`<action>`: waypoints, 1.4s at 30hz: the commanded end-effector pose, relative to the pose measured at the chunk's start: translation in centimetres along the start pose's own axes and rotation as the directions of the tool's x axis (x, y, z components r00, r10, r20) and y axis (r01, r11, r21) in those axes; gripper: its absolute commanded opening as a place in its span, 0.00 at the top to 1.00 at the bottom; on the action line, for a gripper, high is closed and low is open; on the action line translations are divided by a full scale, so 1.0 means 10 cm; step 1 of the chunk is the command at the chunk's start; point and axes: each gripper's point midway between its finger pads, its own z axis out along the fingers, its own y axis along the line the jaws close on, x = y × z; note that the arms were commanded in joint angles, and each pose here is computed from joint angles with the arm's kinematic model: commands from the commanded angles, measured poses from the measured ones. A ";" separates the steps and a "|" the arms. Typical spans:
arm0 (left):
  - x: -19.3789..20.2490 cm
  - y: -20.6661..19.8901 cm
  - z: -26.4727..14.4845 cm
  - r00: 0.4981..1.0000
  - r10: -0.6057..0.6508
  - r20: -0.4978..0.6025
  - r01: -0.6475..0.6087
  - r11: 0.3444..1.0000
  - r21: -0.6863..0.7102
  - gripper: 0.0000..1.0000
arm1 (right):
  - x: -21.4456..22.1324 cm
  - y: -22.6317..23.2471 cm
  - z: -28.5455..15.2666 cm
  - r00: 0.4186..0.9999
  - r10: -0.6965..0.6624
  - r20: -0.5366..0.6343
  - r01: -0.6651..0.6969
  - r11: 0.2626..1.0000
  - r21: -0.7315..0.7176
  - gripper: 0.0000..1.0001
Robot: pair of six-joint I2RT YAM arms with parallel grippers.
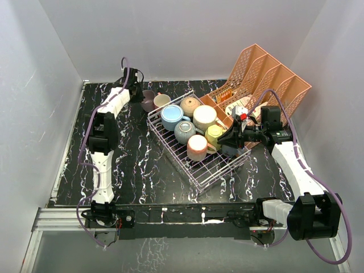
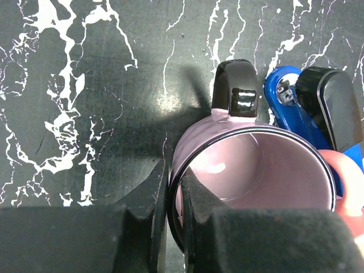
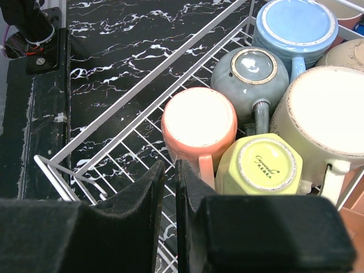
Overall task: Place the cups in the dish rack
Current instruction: Pick up the cup at the center of the board, then turn the cup upside down in the dish rack.
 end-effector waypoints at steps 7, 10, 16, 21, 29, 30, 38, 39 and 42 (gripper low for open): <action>-0.74 0.48 -0.93 0.960 -0.098 0.261 0.106 0.994 -0.017 1.00 | -0.04 0.03 -0.01 0.998 -0.052 0.029 0.052 0.998 -0.017 0.83; -0.77 0.61 -1.20 0.943 -0.119 0.310 0.128 0.992 -0.009 1.00 | -0.03 0.05 0.00 0.998 -0.047 0.032 0.048 0.998 -0.029 0.83; -0.50 0.76 -1.74 0.914 -0.157 0.374 0.161 0.987 0.022 1.00 | -0.02 0.10 0.00 0.998 -0.054 0.044 0.057 0.997 -0.060 0.83; -0.03 0.71 -2.24 0.909 -0.156 0.388 0.118 0.986 0.121 1.00 | -0.01 0.13 0.00 0.997 -0.058 0.046 0.061 0.995 -0.084 0.83; 0.59 0.42 -3.02 0.909 -0.112 0.403 -0.036 0.939 0.342 1.00 | -0.06 0.15 -0.03 0.997 -0.083 -0.003 0.082 0.989 -0.119 0.82; 0.64 0.37 -3.09 0.909 -0.119 0.399 -0.042 0.928 0.371 1.00 | -0.06 0.13 -0.04 0.995 -0.100 -0.015 0.098 0.988 -0.123 0.82; 0.97 0.06 -3.54 0.931 -0.131 0.341 -0.091 0.821 0.564 1.00 | -0.25 0.01 -0.10 0.982 -0.174 -0.068 0.166 0.980 -0.110 0.79; 0.99 0.03 -3.59 0.931 -0.127 0.342 -0.104 0.807 0.581 1.00 | -0.29 0.01 -0.11 0.981 -0.183 -0.066 0.176 0.979 -0.108 0.78; 1.06 -0.04 -3.71 0.931 -0.112 0.347 -0.138 0.773 0.620 1.00 | -0.40 0.01 -0.10 0.976 -0.210 -0.054 0.203 0.973 -0.110 0.76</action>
